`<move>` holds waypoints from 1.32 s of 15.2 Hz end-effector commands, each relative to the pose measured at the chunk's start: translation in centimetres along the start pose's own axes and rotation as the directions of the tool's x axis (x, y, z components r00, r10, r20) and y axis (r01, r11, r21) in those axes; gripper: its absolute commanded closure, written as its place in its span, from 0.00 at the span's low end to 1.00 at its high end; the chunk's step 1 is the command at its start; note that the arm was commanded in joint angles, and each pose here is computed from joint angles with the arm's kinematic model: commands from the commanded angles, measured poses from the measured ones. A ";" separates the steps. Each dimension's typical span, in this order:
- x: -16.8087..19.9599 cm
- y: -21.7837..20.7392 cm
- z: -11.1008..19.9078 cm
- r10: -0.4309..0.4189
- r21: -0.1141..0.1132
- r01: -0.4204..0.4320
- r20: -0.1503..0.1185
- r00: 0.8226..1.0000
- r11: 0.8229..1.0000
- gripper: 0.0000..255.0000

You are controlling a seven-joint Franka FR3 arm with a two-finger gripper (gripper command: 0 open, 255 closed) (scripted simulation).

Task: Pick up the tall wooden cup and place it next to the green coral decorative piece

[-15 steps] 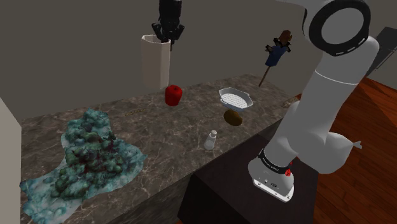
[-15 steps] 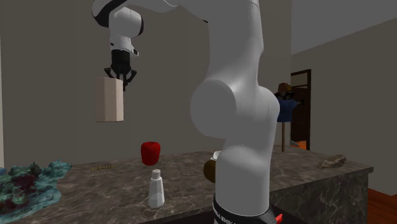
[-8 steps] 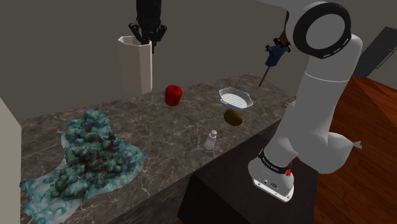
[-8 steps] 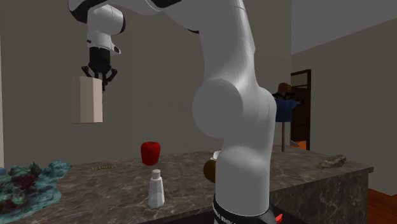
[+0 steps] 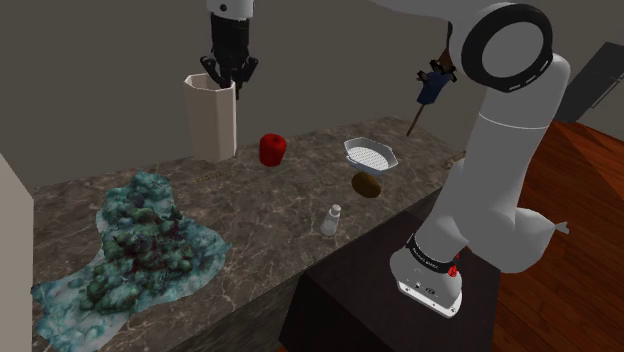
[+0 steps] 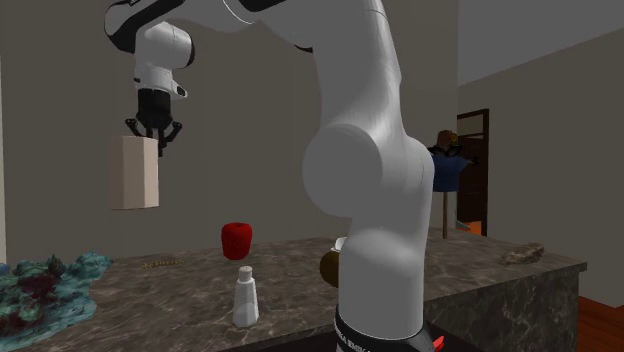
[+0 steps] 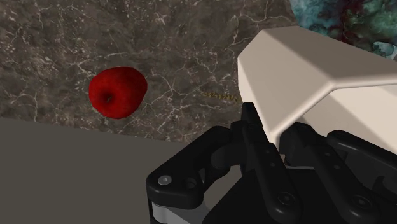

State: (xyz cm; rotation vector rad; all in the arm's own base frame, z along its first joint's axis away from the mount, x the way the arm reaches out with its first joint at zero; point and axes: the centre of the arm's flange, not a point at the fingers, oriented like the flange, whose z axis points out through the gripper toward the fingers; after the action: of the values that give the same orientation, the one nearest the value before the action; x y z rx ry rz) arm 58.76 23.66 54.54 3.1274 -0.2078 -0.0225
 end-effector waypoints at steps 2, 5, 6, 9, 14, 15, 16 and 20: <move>-0.1 0.0 1.6 0.000 0.001 0.000 -0.001 1.000 1.000 1.00; -0.1 0.0 3.2 0.000 0.001 0.000 -0.001 1.000 1.000 1.00; 0.0 0.0 3.7 0.000 0.001 0.000 -0.001 1.000 1.000 1.00; 0.0 0.0 5.3 0.000 0.001 0.000 -0.001 1.000 1.000 1.00; 0.0 0.0 7.9 0.000 0.001 0.000 -0.001 1.000 1.000 1.00; 0.0 0.0 8.4 0.000 0.001 0.000 -0.001 1.000 1.000 1.00; 0.0 0.0 9.0 0.000 0.001 0.000 -0.001 1.000 1.000 1.00; 0.1 0.0 11.1 0.000 0.001 0.000 -0.001 1.000 1.000 1.00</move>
State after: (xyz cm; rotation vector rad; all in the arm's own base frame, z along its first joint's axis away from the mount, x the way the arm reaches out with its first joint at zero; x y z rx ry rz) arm 58.63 23.66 43.93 3.1274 -0.2079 -0.0228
